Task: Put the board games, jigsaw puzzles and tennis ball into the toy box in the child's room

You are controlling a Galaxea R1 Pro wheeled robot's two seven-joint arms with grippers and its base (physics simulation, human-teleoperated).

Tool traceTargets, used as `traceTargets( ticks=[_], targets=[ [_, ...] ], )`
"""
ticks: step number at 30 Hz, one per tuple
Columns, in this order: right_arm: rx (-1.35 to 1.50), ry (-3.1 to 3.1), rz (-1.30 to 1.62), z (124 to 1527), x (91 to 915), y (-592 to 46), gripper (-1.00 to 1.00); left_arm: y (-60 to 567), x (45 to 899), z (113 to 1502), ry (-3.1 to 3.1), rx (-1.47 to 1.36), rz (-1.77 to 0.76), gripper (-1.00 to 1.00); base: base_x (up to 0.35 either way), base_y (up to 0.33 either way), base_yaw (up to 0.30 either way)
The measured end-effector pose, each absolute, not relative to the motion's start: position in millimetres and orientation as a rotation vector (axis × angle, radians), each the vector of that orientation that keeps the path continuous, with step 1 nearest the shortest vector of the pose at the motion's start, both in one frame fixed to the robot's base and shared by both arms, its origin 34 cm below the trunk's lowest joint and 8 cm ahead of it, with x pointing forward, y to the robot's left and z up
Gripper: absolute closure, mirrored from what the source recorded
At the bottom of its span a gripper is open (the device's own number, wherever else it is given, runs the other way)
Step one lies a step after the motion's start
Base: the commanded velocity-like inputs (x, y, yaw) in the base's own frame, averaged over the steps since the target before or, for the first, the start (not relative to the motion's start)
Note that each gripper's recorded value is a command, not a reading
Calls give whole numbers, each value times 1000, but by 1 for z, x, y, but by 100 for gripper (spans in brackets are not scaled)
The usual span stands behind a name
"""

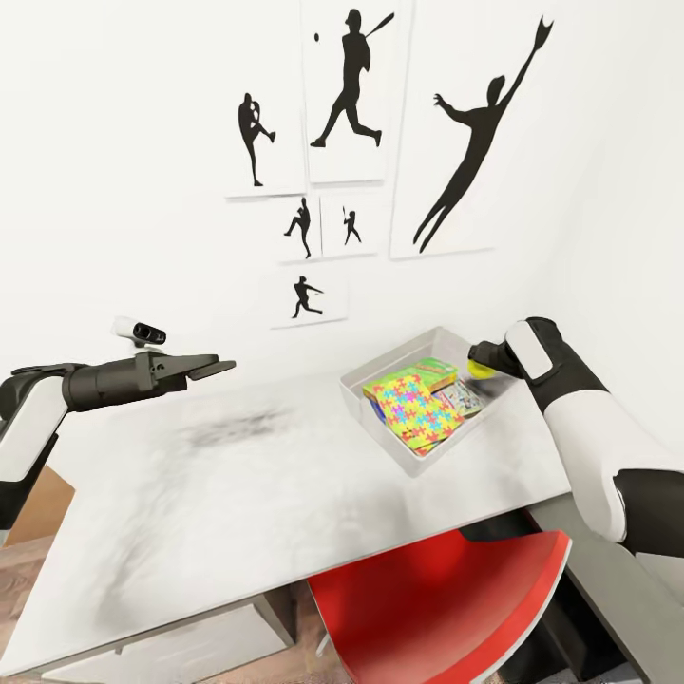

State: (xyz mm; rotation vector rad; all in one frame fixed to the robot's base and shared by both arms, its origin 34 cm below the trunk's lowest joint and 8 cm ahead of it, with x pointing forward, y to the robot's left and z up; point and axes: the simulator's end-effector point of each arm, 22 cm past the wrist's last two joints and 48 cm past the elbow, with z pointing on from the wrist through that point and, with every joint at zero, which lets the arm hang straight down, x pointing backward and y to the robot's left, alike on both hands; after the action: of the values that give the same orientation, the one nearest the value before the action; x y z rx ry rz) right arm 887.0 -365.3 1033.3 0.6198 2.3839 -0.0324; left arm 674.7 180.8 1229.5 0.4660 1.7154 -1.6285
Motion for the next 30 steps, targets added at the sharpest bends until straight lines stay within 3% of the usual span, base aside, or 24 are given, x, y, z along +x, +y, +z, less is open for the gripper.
traceTargets(
  ticks=[30],
  targets=[
    [603, 2408, -76, 998, 892, -366, 100, 183, 686, 1202, 1755, 429, -1645, -100, 0, 0, 0]
  ],
)
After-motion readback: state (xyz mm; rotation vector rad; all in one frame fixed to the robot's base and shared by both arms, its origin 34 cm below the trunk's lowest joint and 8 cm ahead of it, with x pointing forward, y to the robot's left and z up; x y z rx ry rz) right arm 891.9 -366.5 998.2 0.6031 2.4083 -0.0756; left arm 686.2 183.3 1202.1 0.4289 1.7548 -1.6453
